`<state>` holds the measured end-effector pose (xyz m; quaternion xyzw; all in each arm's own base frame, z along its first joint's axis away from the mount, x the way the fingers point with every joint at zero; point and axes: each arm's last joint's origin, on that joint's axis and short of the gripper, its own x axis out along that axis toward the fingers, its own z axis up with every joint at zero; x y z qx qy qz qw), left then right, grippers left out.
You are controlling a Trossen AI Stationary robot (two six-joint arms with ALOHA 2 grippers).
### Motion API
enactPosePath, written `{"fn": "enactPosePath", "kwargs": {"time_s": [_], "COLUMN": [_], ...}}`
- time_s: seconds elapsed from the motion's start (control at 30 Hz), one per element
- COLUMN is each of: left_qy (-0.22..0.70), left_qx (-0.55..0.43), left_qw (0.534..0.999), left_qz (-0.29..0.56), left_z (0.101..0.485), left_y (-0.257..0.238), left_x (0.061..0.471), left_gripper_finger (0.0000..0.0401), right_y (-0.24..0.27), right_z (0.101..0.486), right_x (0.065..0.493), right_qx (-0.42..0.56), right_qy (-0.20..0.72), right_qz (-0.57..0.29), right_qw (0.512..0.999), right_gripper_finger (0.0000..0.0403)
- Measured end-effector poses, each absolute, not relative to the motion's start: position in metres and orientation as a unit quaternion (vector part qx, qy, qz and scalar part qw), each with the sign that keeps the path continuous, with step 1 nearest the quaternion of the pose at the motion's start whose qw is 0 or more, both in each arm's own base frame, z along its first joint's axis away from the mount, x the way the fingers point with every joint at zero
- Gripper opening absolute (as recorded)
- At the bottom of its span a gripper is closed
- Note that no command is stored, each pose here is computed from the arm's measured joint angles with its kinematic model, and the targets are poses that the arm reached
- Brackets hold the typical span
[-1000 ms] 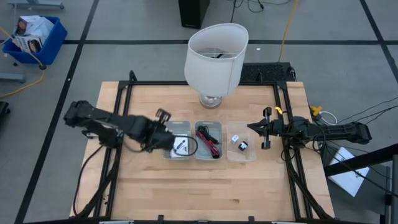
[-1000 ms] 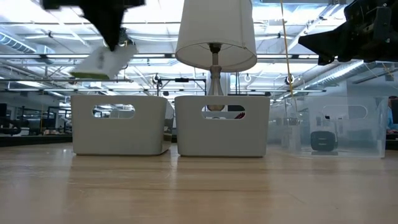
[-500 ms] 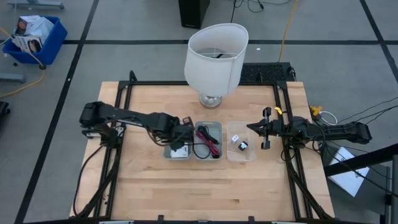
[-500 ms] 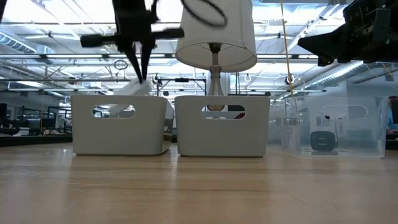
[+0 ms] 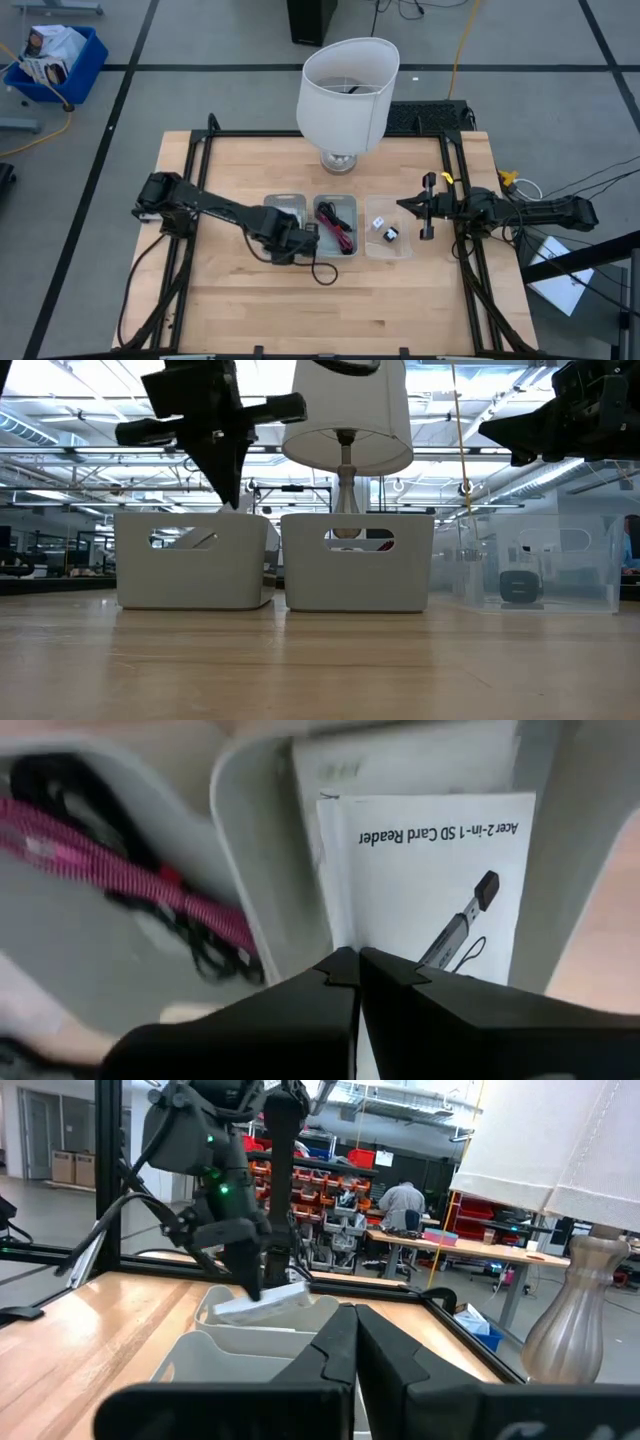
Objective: Pick and place items into bin
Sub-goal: Put the card reader box into the left gray bin, then return to Home Position
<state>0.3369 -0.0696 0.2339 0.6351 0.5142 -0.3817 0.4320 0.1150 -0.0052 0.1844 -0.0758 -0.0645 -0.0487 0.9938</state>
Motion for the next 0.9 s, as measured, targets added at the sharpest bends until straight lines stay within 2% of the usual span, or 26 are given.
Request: {"fn": "enactPosePath", "kwargs": {"time_s": [0.1, 0.43, 0.77, 0.9], "left_qy": [0.515, 0.526, 0.529, 0.553], "left_qx": [0.624, 0.622, 0.611, 0.618], "left_qw": [0.441, 0.413, 0.471, 0.489], "left_qz": [-0.389, -0.408, -0.355, -0.271], "left_z": [0.232, 0.218, 0.218, 0.225], "left_y": [-0.070, -0.061, -0.062, -0.059], "left_x": [0.336, 0.330, 0.338, 0.339], "left_gripper_finger": [0.0002, 0.0010, 0.0107, 0.0134], "right_y": [-0.005, -0.005, -0.005, -0.005], "right_z": [0.184, 0.184, 0.184, 0.185], "right_x": [0.115, 0.115, 0.115, 0.115], "right_qx": [-0.079, -0.078, -0.079, -0.081], "right_qy": [-0.065, -0.065, -0.065, -0.065], "right_qz": [-0.049, -0.049, -0.049, -0.049], "right_qw": [0.994, 0.994, 0.994, 0.993], "right_gripper_finger": [0.0000, 0.0000, 0.0000, 0.0000]}}
